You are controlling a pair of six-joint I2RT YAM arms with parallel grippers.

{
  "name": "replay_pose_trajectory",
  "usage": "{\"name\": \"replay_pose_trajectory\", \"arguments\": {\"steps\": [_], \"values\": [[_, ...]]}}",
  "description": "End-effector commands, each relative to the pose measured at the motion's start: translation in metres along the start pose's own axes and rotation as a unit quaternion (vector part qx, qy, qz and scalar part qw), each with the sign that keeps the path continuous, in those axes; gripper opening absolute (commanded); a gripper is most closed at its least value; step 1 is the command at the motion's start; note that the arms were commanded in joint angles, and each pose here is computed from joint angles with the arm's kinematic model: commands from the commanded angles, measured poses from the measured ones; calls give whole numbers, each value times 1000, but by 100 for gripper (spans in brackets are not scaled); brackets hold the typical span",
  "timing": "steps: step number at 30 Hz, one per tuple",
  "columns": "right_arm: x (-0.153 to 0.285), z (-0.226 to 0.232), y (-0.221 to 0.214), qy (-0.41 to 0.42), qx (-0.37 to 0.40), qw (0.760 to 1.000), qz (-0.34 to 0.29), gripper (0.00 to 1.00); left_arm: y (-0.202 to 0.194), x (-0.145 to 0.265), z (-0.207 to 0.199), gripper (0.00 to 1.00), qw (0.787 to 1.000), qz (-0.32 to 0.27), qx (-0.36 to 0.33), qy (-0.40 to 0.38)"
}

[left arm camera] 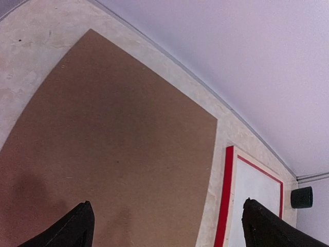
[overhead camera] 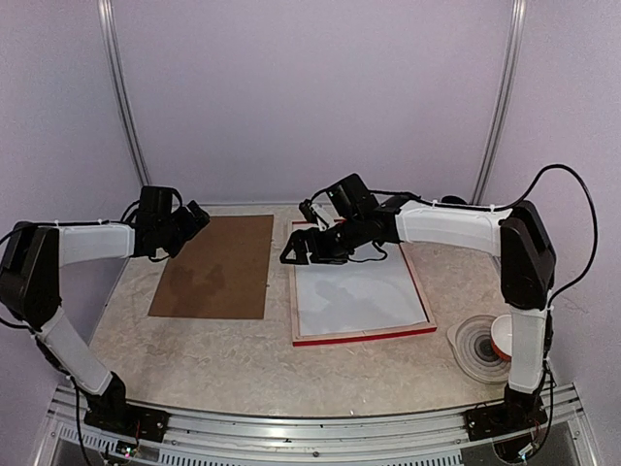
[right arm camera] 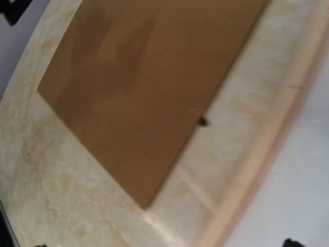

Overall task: Put the photo into the frame
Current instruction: Adjust the frame body at the center of the board, then pick up the backboard from the center of the board.

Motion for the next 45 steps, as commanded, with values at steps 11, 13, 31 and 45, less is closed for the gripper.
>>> {"name": "replay_pose_trajectory", "arguments": {"steps": [11, 13, 31, 45], "values": [[-94, 48, -13, 20, -10, 998, 52, 99, 32, -9, 87, 99, 994, -15, 5, 112], [-104, 51, -15, 20, -17, 998, 56, 99, 30, -13, 94, 99, 992, -14, 3, 122], [-143, 43, -42, -1, -140, 987, 83, 99, 20, -17, 136, 99, 980, -21, 23, 197], [-159, 37, -49, -2, -192, 977, 89, 99, 9, -30, 153, 99, 973, -1, 20, 228]]}}
Point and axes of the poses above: each gripper's point midway between its finger pads, its own x axis back along the fingers, its own z axis along the line the jaws close on, y = z × x, the point moved 2 cm from there along x, back along the fingers, and after that the axes turned 5 degrees about x, right-handed, at the moved point
